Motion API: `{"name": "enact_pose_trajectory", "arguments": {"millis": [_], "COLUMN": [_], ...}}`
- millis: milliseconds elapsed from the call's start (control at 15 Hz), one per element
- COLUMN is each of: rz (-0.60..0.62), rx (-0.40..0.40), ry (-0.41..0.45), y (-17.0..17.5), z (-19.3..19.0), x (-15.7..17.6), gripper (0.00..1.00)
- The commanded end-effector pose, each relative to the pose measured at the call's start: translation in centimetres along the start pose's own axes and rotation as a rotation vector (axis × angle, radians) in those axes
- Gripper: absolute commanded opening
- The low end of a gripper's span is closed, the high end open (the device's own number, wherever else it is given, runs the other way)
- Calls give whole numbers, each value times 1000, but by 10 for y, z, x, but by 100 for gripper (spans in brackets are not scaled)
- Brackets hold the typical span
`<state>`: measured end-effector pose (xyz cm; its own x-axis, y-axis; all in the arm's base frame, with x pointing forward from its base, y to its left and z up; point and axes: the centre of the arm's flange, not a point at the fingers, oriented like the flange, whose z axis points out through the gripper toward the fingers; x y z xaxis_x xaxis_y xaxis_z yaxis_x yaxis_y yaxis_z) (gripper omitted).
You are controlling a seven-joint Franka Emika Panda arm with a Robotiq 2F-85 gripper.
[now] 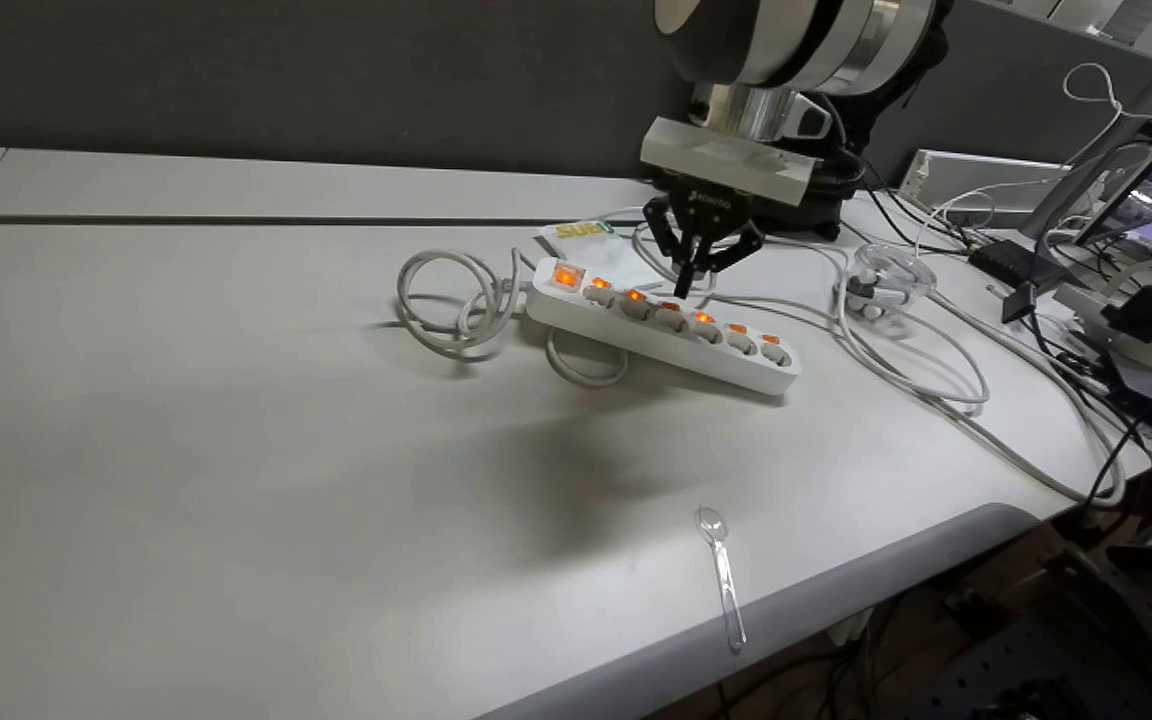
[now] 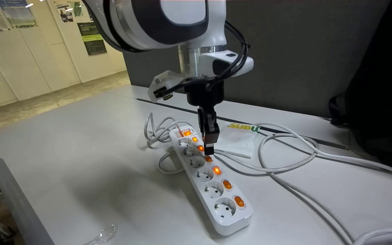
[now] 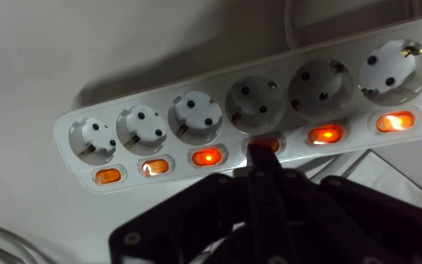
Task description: Turn off the switch for the fourth slot from the right
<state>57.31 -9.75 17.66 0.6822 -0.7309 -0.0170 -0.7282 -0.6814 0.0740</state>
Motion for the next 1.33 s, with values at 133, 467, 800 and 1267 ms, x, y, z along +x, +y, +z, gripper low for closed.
{"name": "enact_pose_trajectory", "arguments": {"millis": [133,467,800,1267], "rz": [-28,-60,-65,-70], "rx": [-22,-38,-37,-34], "ry": [-5,13,22,20], "y": [-7,-5,-5,-8], "z": [2,7,8,10], "x": [12,14,11,7], "gripper": [0,0,0,0]}}
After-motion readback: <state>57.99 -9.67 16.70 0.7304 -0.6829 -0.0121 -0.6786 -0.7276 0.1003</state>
